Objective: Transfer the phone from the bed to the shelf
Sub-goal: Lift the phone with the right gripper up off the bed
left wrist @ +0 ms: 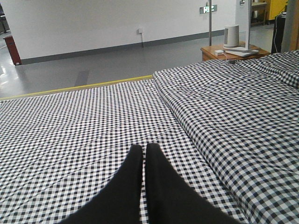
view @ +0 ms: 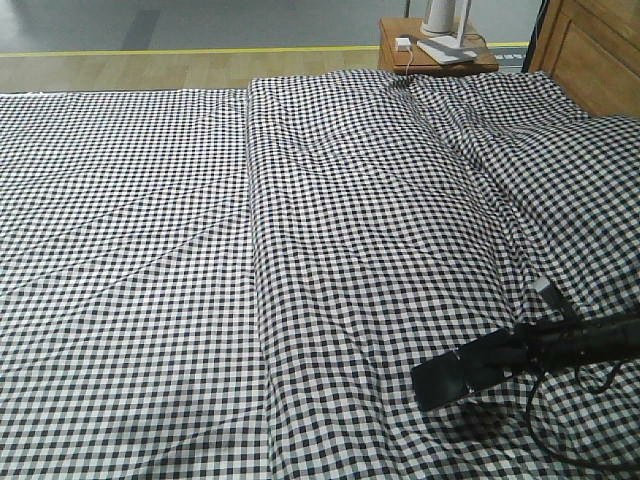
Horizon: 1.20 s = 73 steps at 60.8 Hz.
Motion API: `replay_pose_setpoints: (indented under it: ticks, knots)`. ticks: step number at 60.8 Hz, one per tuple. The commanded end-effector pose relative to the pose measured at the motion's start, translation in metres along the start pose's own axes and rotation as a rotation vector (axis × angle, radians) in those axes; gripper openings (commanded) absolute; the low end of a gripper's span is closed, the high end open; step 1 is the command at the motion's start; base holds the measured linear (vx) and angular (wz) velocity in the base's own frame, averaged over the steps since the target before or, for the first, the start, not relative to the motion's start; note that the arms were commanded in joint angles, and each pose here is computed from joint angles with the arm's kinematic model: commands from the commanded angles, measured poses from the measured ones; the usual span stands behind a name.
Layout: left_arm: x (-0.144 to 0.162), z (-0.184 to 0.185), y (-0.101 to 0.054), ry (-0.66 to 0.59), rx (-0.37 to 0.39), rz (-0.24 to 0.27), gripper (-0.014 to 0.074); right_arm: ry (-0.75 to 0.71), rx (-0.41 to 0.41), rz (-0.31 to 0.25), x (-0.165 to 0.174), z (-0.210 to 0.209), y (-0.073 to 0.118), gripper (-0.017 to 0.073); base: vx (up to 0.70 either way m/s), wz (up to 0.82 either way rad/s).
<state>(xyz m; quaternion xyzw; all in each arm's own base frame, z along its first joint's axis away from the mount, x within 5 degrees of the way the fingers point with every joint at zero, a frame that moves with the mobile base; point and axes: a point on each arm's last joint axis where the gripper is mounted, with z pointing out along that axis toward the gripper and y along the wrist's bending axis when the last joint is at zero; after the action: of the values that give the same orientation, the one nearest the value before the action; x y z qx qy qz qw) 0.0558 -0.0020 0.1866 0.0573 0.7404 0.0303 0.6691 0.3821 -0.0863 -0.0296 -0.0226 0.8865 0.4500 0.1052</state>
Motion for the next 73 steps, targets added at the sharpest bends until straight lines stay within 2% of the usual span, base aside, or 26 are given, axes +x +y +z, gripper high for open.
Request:
replay_pose_setpoints:
  ticks: [1,13,16,20,26,36,43,51,58,73]
  knots:
    - [-0.014,-0.002,0.002,-0.098,-0.009,-0.015,0.0001,-0.057,-0.125,-0.105,-0.018,-0.037,0.059,-0.0006,0.00,0.00]
    - [-0.014,-0.002,0.002,-0.098,-0.009,-0.015,0.0001,-0.138,-0.117,-0.147,-0.015,-0.068,0.116,-0.0006,0.00,0.00]
    - [-0.014,-0.002,0.002,-0.098,-0.009,-0.015,0.0001,-0.164,-0.103,-0.191,-0.014,-0.082,0.141,-0.0005,0.00,0.00]
    - [-0.014,-0.002,0.002,-0.098,-0.009,-0.015,0.0001,-0.191,-0.093,-0.220,-0.012,-0.093,0.162,-0.0005,0.00,0.00]
    - [-0.014,-0.002,0.002,-0.098,-0.009,-0.015,0.0001,-0.248,-0.072,-0.295,-0.009,-0.113,0.198,-0.0003,0.00,0.00]
    - [-0.014,-0.002,0.002,-0.098,-0.009,-0.015,0.0001,-0.341,-0.045,-0.413,-0.006,-0.140,0.246,-0.0003,0.00,0.00]
    - [-0.014,-0.002,0.002,-0.098,-0.009,-0.015,0.0001,-0.414,-0.051,-0.472,-0.005,-0.153,0.274,-0.0003,0.00,0.00]
    - [-0.014,-0.002,0.002,-0.098,-0.009,-0.015,0.0001,-0.405,-0.104,-0.569,-0.004,-0.139,0.309,-0.0003,0.00,0.00]
    - [-0.014,-0.002,0.002,-0.098,-0.009,-0.015,0.0001,-0.304,-0.168,-0.647,0.001,-0.106,0.337,-0.0003,0.00,0.00]
    - [-0.014,-0.002,0.002,-0.098,-0.009,-0.015,0.0001,-0.156,-0.278,-0.769,0.023,-0.063,0.390,-0.0003,0.00,0.00]
